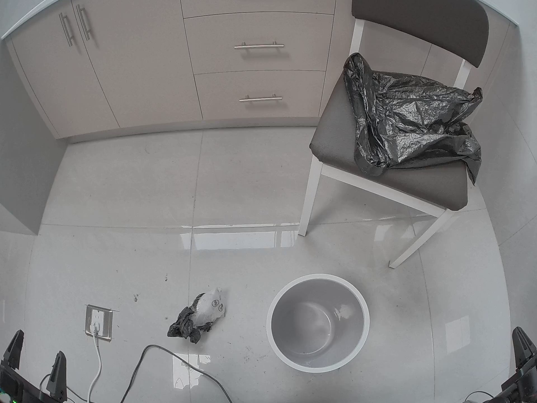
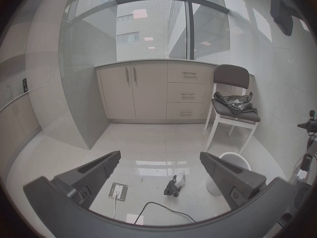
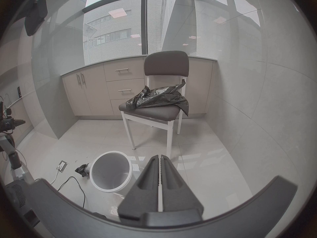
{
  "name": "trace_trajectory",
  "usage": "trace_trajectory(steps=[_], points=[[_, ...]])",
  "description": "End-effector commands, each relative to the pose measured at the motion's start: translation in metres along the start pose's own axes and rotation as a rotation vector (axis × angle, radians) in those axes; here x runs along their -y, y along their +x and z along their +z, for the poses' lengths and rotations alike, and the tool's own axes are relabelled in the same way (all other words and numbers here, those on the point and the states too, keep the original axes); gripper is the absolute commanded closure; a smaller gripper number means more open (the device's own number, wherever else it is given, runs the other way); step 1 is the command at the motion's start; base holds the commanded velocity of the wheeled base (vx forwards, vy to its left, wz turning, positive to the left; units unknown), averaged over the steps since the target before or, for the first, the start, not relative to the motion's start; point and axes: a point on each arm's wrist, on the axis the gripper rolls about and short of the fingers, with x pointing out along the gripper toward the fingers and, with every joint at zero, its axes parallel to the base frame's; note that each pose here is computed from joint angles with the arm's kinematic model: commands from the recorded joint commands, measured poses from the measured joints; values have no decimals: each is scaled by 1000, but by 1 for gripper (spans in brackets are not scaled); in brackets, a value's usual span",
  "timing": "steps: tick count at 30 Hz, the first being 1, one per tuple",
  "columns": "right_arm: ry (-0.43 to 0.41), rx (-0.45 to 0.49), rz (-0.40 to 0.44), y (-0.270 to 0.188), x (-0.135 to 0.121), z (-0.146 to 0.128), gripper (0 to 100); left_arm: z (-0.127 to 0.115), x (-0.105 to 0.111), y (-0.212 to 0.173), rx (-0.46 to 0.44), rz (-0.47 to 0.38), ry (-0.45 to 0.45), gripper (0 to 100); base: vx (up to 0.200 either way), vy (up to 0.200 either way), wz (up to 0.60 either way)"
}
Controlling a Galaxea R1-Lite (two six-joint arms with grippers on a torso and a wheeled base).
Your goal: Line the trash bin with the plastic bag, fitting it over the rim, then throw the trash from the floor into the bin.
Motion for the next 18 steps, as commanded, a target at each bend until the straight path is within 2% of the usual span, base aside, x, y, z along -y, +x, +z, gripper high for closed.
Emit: trace_trajectory(steps=[1,8,9,10,11,12,14,16,17,18], points=[[-1,1,2,0,0,-4,100,-5,0,0,-1,1,0,0,0,0,0],[-2,19,2,-1,0,-2,100,-5,0,1,-17,-2,5,0,0,0,0],[16,87,11,-4,0,12,100,-5,0,1,-20,-4,5,0,0,0,0],[50,206,35,-14,1,49,100,-4,0,1,-17,-4,6,0,0,0,0],[91,274,48,-21,1,84,100,-5,0,1,-11,-4,6,0,0,0,0],[139,302,77,-22,2,121,100,-5,0,1,-11,-2,8,0,0,0,0],[150,326,109,-19,3,161,100,-5,0,1,-11,-5,13,0,0,0,0],[153,292,137,0,3,192,100,-5,0,0,-5,-1,13,0,0,0,0],[161,252,153,17,1,203,100,-4,0,1,-18,2,9,0,0,0,0],[161,252,153,17,1,203,100,-4,0,1,-18,2,9,0,0,0,0]])
